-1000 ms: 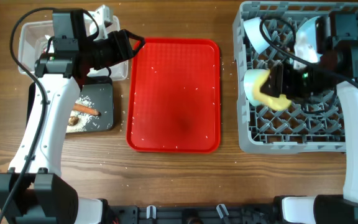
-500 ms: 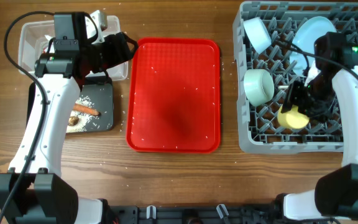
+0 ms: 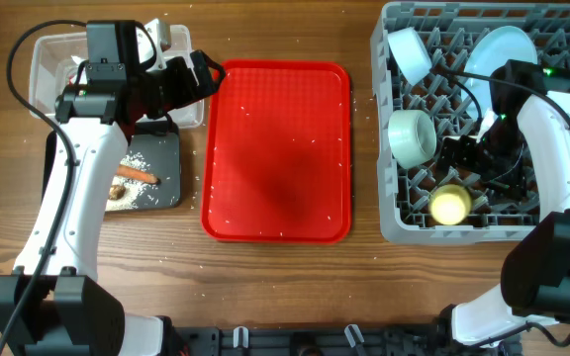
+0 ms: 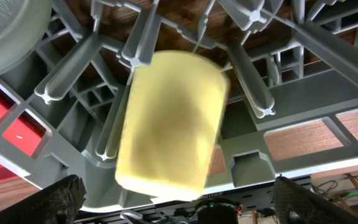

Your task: Sort waste into correct bins and load items into the dishwasher rack

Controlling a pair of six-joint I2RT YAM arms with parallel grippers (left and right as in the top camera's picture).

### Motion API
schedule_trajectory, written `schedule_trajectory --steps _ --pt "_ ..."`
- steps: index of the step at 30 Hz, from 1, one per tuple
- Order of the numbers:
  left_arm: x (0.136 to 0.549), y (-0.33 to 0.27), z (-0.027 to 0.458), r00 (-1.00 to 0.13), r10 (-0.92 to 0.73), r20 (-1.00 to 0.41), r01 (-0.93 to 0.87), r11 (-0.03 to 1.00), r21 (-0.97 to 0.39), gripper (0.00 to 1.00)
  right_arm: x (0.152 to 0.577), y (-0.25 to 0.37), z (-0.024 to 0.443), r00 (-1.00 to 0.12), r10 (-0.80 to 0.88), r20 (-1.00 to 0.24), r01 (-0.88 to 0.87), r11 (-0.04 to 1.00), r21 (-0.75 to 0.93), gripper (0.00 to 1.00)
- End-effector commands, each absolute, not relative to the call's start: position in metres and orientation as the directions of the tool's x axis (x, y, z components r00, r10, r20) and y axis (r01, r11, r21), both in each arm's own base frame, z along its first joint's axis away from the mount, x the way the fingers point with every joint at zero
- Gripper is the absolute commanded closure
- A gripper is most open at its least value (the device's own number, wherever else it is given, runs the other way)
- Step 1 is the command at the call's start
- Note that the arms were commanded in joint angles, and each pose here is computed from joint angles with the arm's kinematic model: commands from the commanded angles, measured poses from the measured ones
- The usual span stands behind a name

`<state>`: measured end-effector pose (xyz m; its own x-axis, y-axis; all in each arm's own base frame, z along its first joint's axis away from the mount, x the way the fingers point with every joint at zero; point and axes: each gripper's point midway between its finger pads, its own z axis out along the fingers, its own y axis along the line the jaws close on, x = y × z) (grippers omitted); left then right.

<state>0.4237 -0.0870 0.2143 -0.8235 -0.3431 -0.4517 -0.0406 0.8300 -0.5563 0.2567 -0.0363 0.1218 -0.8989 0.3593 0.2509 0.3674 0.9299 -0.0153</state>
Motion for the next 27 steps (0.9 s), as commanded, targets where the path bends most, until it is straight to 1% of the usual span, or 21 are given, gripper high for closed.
schedule_trajectory --steps 1,3,4,6,8,9,10,11,12,13,14,17,19,20,21,22,24,25,26,27 --pt "0.425 -0.087 0.216 -0.820 -0.336 -0.463 -0.033 0.836 -0.547 0.00 0.272 -0.037 0.138 -0.917 0.342 0.205 0.352 0.936 0.015 0.00" --pt "0.425 -0.087 0.216 -0.820 -0.336 -0.463 -0.033 0.836 -0.547 0.00 0.281 -0.038 0.163 -0.926 0.344 0.156 0.351 0.936 0.025 0.00" --pt "0.425 -0.087 0.216 -0.820 -0.336 -0.463 -0.033 0.836 -0.547 0.00 0.289 -0.035 0.172 -0.936 0.331 0.117 0.339 0.939 0.056 0.00" --pt "0.425 -0.087 0.216 -0.820 -0.336 -0.463 -0.033 0.836 -0.547 0.00 0.301 -0.020 0.209 -0.963 0.270 -0.014 0.265 0.950 0.163 0.00" --pt "0.425 -0.087 0.216 -0.820 -0.336 -0.463 -0.033 0.836 -0.547 0.00 0.301 -0.013 0.254 -0.953 0.246 -0.174 0.214 0.959 0.184 0.00" --pt "0.425 -0.087 0.216 -0.820 -0.336 -0.463 -0.033 0.836 -0.547 0.00 0.294 -0.007 0.284 -0.927 0.254 -0.276 0.203 0.959 0.199 0.00" --pt "0.425 -0.087 0.216 -0.820 -0.336 -0.463 -0.033 0.836 -0.547 0.00 0.285 -0.002 0.306 -0.895 0.289 -0.339 0.222 0.949 0.225 0.00" --pt "0.425 -0.087 0.216 -0.820 -0.336 -0.463 -0.033 0.836 -0.547 0.00 0.275 0.004 0.322 -0.860 0.350 -0.372 0.258 0.926 0.276 0.00" --pt "0.425 -0.087 0.216 -0.820 -0.336 -0.463 -0.033 0.836 -0.547 0.00 0.259 0.015 0.344 -0.785 0.492 -0.376 0.346 0.852 0.394 0.00" --pt "0.425 -0.087 0.216 -0.820 -0.336 -0.463 -0.033 0.836 -0.547 0.00 0.245 0.017 0.356 -0.727 0.581 -0.366 0.404 0.793 0.455 0.00" --pt "0.425 -0.087 0.216 -0.820 -0.336 -0.463 -0.033 0.836 -0.547 0.00 0.225 0.019 0.373 -0.643 0.674 -0.363 0.453 0.717 0.530 0.00" --pt "0.425 -0.087 0.216 -0.820 -0.336 -0.463 -0.033 0.836 -0.547 0.00 0.174 0.024 0.406 -0.493 0.787 -0.370 0.447 0.594 0.668 0.00" --pt "0.425 -0.087 0.216 -0.820 -0.336 -0.463 -0.033 0.836 -0.547 0.00 0.152 0.025 0.416 -0.458 0.786 -0.415 0.399 0.599 0.694 0.00" --pt "0.425 -0.087 0.216 -0.820 -0.336 -0.463 -0.033 0.836 -0.547 0.00 0.136 0.019 0.421 -0.417 0.778 -0.469 0.379 0.618 0.689 0.00" --pt "0.425 -0.087 0.216 -0.820 -0.336 -0.463 -0.033 0.836 -0.547 0.00 0.130 0.017 0.422 -0.410 0.762 -0.501 0.365 0.641 0.676 0.00" --pt "0.425 -0.087 0.216 -0.820 -0.336 -0.463 -0.033 0.836 -0.547 0.00 0.129 0.007 0.420 -0.385 0.746 -0.544 0.387 0.666 0.638 0.00" --pt "0.425 -0.087 0.216 -0.820 -0.336 -0.463 -0.033 0.836 -0.547 0.00 0.126 -0.019 0.416 -0.303 0.726 -0.617 0.472 0.677 0.564 0.00" --pt "0.425 -0.087 0.216 -0.820 -0.336 -0.463 -0.033 0.836 -0.547 0.00 0.126 -0.030 0.412 -0.296 0.679 -0.671 0.493 0.711 0.502 0.00" --pt "0.425 -0.087 0.216 -0.820 -0.336 -0.463 -0.033 0.836 -0.547 0.00 0.134 -0.032 0.410 -0.330 0.569 -0.753 0.436 0.799 0.413 0.00" --pt "0.425 -0.087 0.216 -0.820 -0.336 -0.463 -0.033 0.836 -0.547 0.00 0.143 -0.032 0.412 -0.331 0.487 -0.808 0.378 0.853 0.359 0.00"
